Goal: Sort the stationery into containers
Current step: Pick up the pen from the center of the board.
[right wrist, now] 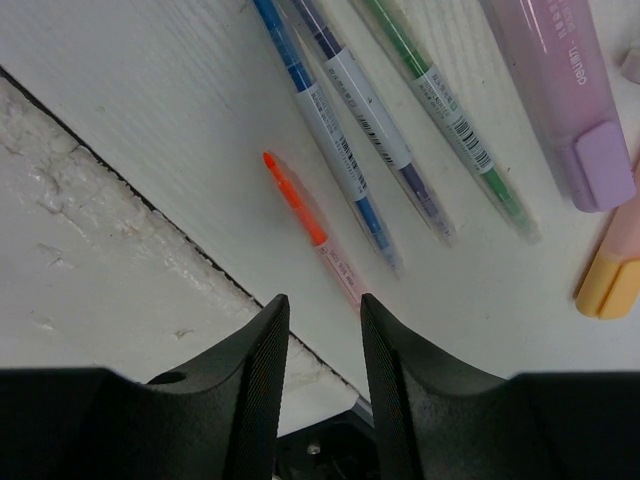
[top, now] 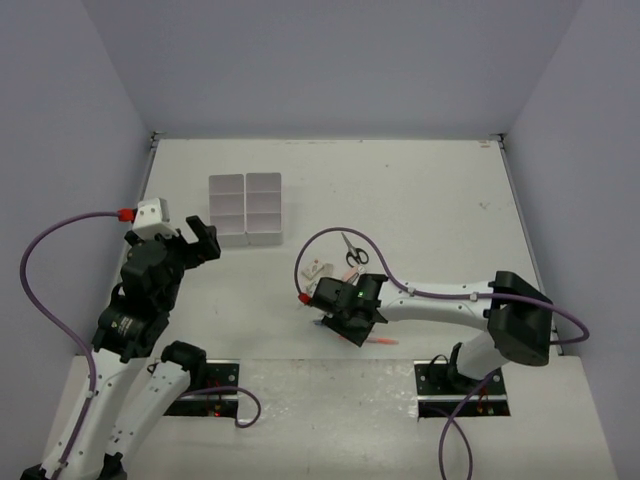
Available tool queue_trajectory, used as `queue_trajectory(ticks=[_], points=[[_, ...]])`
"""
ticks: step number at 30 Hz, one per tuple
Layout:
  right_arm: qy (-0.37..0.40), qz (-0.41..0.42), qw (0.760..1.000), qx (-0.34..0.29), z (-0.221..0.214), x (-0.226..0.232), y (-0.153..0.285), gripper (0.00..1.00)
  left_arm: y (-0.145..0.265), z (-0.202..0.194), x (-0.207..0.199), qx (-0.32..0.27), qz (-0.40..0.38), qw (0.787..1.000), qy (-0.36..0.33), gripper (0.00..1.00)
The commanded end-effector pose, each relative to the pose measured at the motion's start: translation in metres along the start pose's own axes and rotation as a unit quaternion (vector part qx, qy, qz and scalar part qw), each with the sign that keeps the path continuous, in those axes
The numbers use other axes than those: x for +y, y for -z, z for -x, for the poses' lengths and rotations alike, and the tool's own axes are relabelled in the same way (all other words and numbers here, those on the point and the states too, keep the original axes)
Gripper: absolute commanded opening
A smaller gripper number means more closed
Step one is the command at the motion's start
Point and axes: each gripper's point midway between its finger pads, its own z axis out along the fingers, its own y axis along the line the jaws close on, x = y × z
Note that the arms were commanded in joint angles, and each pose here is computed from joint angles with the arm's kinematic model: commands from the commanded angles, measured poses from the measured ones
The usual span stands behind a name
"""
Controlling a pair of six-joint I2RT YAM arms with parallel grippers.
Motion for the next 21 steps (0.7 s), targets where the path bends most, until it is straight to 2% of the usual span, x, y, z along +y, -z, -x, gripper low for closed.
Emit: queue_trajectory(ticks=[1,21], points=[[-0.011,-0.016,1.0,0.01,-0.004,-0.003,-0.001,0.37,0.001,0.002,-0.001,-0.009,-0.004,1.0,0.007,1.0],[0.031,-0.026,0.997,0.073,-0.015,-0.006,-0.027,0.33,-0.001,0.0,-0.002,-0.004,-0.005,1.0,0.004,1.0]])
